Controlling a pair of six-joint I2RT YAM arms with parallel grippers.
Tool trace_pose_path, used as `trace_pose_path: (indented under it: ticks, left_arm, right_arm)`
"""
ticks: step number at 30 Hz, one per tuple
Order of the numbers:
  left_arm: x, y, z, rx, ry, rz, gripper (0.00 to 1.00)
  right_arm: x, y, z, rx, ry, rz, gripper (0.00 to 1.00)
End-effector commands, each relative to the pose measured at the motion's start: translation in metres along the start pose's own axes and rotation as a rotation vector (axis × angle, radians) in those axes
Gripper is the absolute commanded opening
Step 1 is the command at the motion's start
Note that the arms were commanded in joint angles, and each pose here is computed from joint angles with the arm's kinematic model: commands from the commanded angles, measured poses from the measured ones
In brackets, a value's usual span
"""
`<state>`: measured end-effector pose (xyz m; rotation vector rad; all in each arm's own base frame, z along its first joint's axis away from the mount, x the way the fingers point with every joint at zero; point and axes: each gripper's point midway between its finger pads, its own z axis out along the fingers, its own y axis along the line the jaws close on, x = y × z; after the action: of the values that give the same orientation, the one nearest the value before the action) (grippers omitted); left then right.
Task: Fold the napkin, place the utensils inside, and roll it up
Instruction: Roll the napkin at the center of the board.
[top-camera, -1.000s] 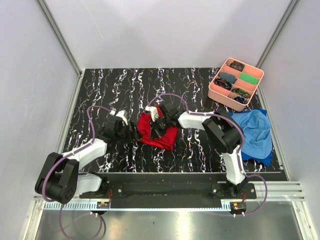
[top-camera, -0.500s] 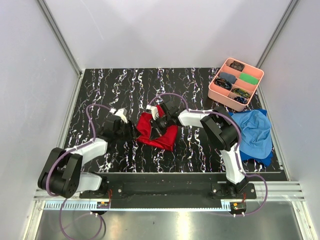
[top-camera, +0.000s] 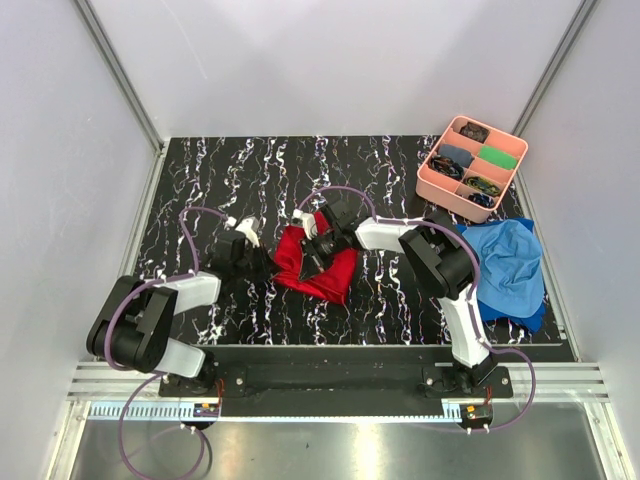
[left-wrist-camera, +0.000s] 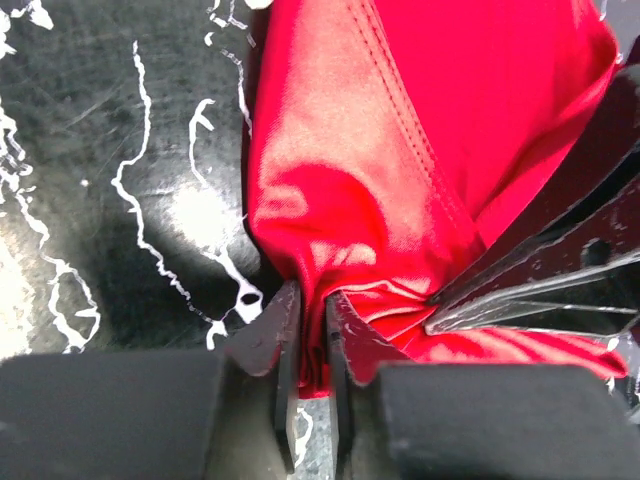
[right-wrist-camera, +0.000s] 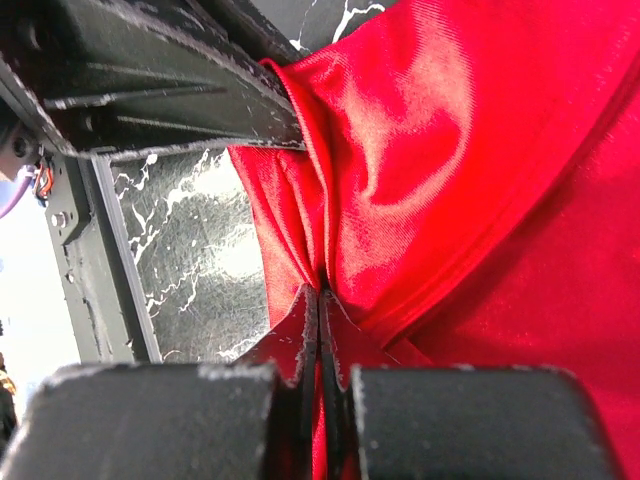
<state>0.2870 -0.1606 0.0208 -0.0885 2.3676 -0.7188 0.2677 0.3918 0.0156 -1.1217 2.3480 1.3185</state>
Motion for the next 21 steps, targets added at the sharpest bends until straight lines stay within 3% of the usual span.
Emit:
trace_pose_path:
  ticks: [1, 2, 6, 9, 14, 21]
  left_arm:
    - [-0.005, -0.006, 0.002, 0.030, 0.004, 0.012, 0.00]
    - [-0.003, -0.006, 0.002, 0.026, 0.014, 0.001, 0.00]
    - [0.010, 0.001, -0.005, -0.047, 0.088, -0.090, 0.00]
    - [0.016, 0.003, -0.012, -0.085, 0.145, -0.118, 0.00]
    - [0.010, 0.003, -0.020, -0.124, 0.154, -0.103, 0.00]
    - [0.009, 0.012, -0.023, -0.178, 0.170, -0.089, 0.00]
  right_arm:
    - [0.034, -0.020, 0.002, 0.083, 0.098, 0.087, 0.04]
    - [0.031, -0.019, 0.000, 0.092, 0.090, 0.081, 0.06]
    - [-0.005, -0.006, -0.029, 0.184, 0.001, 0.000, 0.40]
    - [-0.027, 0.009, -0.055, 0.261, -0.068, -0.078, 0.52]
    - [-0.035, 0.041, -0.075, 0.413, -0.124, -0.241, 0.56]
    - [0.010, 0.077, -0.061, 0.245, -0.110, -0.083, 0.56]
